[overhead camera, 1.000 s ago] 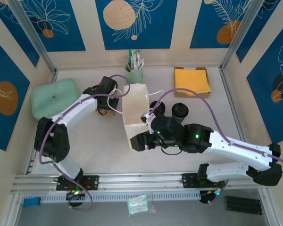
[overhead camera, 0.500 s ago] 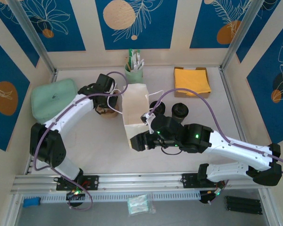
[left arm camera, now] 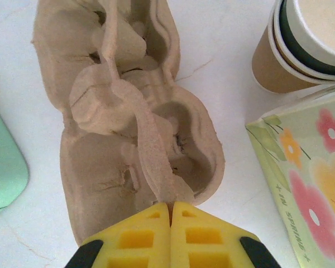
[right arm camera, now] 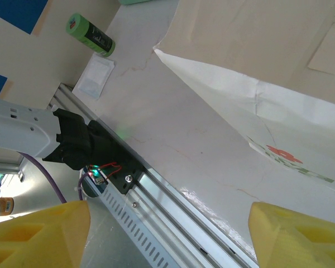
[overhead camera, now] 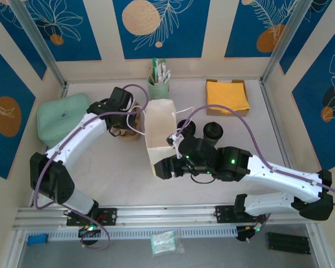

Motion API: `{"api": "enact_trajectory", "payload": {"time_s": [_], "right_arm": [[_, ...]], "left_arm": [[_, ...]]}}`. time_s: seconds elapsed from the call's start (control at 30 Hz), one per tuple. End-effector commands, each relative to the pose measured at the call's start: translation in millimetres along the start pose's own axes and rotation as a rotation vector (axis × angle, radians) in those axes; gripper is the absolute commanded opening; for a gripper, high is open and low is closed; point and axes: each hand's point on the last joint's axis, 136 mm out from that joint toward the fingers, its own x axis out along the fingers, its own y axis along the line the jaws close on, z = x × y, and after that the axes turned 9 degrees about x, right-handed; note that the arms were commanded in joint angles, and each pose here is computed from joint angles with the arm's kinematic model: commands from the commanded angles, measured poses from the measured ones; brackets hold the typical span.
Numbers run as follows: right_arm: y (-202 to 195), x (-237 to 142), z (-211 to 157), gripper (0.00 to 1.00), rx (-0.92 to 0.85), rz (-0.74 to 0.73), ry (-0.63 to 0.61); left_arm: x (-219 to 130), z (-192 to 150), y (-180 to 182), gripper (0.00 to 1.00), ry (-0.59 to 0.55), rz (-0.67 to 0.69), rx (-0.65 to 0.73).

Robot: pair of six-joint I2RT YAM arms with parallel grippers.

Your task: Pack the takeout coffee

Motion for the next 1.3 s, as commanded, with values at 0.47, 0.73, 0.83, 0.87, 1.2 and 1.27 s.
{"api": "enact_trajectory", "payload": {"time_s": [0.47,0.73,0.83,0.87,1.2,1.27], "right_arm": [[-0.9,6.3,0.9,0.75,0.0,0.005,0.009],[0.9,7.6,1.8,0.75,-0.003,0.004,0.017],[1.9,6.6,2.4,0.75,-0.002,0.006,0.015],[2.1,6.8,2.2,0.75,-0.002,0.007,0.016],[1.3,6.5,2.8,0.75,-0.001,0.002,0.013],[0.5,5.9,2.2,0.75,-0.001,0.001,0.012]], "left_arm": [[-31.5,-35.8,-8.1,0.0,-0.009,-0.02,0.006],[-6.1,-48.9,-31.9,0.04,0.027,-0.089,-0.012],[-1.5,-49.4,-37.4,0.17,0.028,-0.106,-0.017],[-0.7,-49.5,-38.5,0.22,0.027,-0.109,-0.02],[4.1,-42.2,-38.8,0.47,0.01,-0.109,-0.052],[5.1,-40.6,-38.8,0.49,0.009,-0.107,-0.056]]}}
